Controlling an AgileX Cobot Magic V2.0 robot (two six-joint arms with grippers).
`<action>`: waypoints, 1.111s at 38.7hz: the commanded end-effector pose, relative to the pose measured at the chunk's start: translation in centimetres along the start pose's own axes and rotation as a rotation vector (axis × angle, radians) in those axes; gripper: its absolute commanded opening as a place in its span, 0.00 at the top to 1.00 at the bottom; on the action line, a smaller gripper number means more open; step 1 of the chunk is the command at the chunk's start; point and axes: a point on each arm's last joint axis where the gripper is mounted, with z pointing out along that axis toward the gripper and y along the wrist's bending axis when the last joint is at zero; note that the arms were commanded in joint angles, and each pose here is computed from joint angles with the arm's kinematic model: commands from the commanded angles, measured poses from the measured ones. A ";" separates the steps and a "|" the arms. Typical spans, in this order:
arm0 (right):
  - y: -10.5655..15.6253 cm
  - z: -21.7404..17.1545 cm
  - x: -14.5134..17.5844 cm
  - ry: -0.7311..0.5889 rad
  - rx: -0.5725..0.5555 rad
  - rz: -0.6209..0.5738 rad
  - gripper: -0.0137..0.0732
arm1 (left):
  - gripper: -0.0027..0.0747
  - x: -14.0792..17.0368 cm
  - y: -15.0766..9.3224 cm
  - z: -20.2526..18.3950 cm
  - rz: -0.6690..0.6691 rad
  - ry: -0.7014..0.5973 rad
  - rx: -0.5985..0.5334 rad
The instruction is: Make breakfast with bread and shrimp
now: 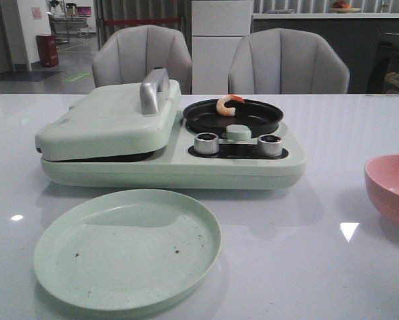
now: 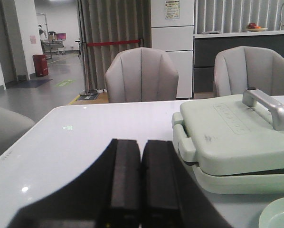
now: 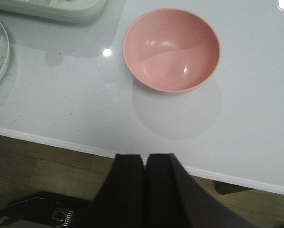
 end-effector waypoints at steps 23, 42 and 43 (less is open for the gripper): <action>-0.2 -0.9 -0.5 -0.181 0.024 0.012 0.79 | 0.84 -0.7 0.0 -0.2 -0.017 -0.103 0.008; -0.8 5.7 8.8 -0.916 0.149 0.050 0.79 | 0.84 -0.7 0.0 -0.2 -0.017 -0.102 0.008; -0.8 5.7 8.7 -0.917 0.149 0.050 0.79 | 0.84 -0.7 0.0 -0.2 -0.017 -0.102 0.008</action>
